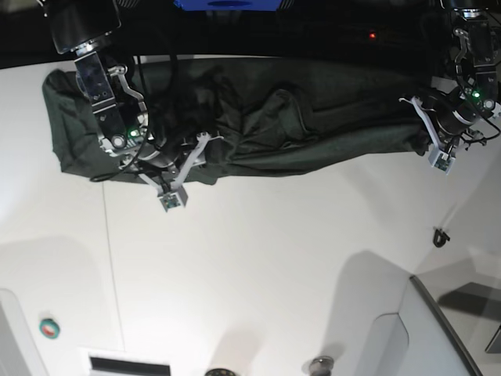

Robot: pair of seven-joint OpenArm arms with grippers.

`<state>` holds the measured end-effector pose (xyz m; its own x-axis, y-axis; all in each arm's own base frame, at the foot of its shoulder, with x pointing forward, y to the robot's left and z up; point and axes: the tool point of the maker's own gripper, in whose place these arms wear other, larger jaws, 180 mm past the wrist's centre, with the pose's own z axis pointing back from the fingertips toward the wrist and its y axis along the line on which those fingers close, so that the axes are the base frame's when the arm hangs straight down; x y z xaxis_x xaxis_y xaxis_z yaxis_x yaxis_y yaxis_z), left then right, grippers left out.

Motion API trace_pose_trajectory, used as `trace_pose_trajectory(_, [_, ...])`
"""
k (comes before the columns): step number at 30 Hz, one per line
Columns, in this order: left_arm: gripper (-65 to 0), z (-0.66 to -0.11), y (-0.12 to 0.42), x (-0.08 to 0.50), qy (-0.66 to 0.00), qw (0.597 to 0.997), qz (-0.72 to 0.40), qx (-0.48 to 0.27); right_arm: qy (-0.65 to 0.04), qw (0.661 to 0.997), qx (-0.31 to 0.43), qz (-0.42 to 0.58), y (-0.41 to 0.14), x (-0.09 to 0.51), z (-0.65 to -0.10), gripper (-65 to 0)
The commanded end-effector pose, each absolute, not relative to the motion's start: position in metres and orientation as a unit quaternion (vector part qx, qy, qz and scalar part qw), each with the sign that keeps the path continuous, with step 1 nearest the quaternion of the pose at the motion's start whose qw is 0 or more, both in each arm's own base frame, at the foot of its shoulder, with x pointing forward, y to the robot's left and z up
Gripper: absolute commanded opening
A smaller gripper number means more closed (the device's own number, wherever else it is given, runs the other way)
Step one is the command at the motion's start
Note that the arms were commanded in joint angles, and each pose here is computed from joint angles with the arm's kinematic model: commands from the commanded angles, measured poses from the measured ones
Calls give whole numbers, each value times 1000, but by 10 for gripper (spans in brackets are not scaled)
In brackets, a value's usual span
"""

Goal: Layout the t-shirt on the table in an organized manner, then fold the t-shirt properly

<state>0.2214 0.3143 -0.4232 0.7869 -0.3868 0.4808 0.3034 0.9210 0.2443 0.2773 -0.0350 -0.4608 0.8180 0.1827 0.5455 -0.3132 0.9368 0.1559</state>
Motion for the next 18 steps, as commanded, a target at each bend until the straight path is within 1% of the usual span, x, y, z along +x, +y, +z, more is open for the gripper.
trace_pose_trajectory(1, [-650,-412,318,230,-287,936,-186,84,-293,938,126,132,-32,289,-449,-393])
trace_pose_trajectory(2, [-650,-412,318,230,-287,936,-186,84,-293,939,126,132,-32,288,-450,-396])
trace_pose_trajectory(4, [-650,-412,318,231,-288,936,-186,84,-293,938,126,132,-32,289,-449,-440])
trace_pose_trajectory(5, [-650,-412,318,231,-288,936,-186,84,-293,938,126,132,-32,290,-449,-476])
trace_pose_trajectory(8, [-650,-412,318,231,-288,936,-186,84,-292,937,131,140,-30,289,-449,-627])
trace_pose_trajectory(9, [-650,-412,318,231,-288,936,-186,84,-291,936,134,144,-28,288,-449,-650])
trace_pose_trajectory(12, [-650,-412,318,230,-288,936,-186,83,-292,931,152,159,-17,281,-447,-645])
trace_pose_trajectory(16, [-650,-412,318,230,-288,936,-186,83,-313,915,190,171,13,273,-425,-645])
trace_pose_trajectory(18, [-650,-412,318,230,-288,936,-186,83,-317,901,216,205,42,263,-415,-645])
